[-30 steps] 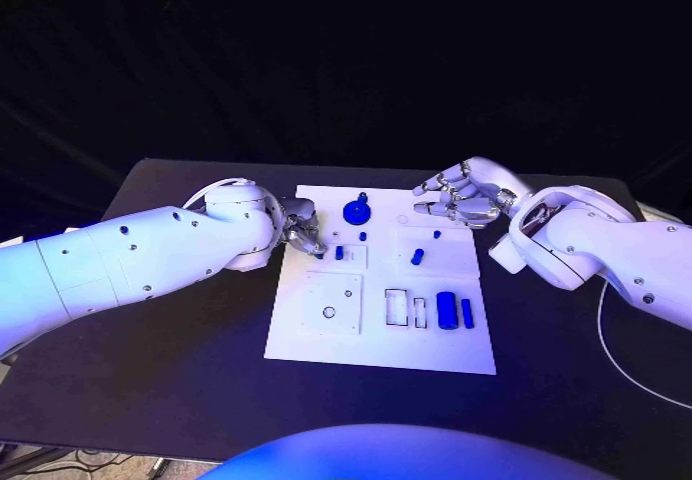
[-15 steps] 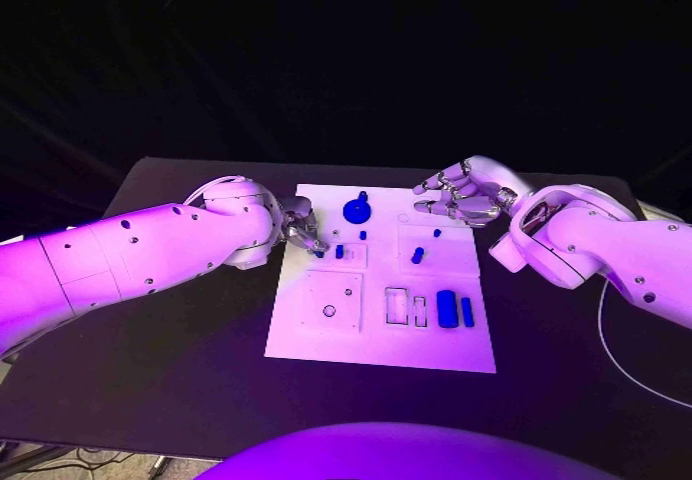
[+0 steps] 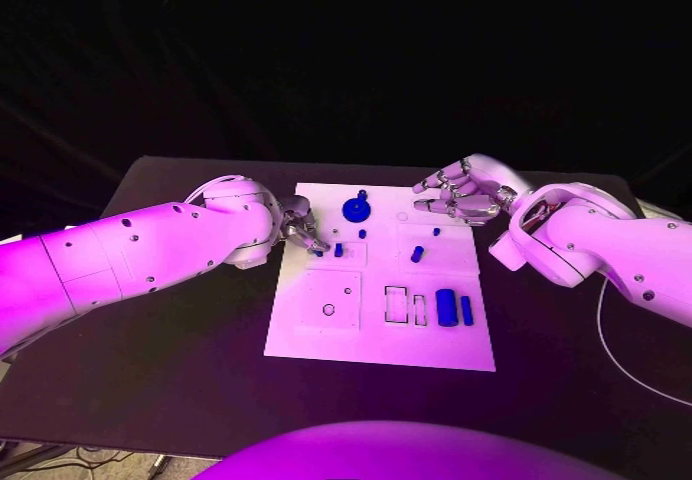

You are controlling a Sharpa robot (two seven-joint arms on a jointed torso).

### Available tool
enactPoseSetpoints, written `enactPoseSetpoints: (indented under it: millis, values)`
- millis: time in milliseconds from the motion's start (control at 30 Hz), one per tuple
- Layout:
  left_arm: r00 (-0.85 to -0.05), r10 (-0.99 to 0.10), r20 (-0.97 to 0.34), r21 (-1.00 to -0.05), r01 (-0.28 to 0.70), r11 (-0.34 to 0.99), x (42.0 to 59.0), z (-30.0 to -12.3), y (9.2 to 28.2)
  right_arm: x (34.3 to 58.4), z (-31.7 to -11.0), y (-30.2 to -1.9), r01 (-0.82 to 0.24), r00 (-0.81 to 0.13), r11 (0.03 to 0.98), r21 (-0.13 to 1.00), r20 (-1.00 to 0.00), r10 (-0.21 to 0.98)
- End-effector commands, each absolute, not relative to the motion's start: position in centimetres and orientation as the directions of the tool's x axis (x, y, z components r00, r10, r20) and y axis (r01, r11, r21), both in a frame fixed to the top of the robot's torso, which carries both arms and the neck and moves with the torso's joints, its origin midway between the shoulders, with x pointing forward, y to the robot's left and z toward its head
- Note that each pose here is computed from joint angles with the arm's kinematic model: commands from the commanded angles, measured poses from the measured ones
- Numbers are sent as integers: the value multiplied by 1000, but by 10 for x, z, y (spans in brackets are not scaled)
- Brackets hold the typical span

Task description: Assemble the parts on the task board

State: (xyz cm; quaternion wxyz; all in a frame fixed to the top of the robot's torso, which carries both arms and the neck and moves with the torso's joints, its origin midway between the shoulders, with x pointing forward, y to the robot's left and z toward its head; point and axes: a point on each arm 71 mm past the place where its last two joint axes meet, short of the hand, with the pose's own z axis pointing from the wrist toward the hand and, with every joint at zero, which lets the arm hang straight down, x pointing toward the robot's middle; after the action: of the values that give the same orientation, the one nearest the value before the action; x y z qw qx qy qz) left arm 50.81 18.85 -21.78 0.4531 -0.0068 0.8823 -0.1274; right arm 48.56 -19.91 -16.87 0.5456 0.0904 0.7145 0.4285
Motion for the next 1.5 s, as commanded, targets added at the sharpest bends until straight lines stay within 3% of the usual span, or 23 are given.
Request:
enactPoseSetpoints:
  millis: [33, 1500]
  values:
    - [-622, -113, -775, -218, 95, 971, 504, -225, 188, 485, -169, -198, -343, -399, 613, 712, -701, 591]
    - [-589, -154, -793, -226, 50, 973, 507, -215, 192, 485, -170, -198, -342, -403, 613, 712, -701, 588]
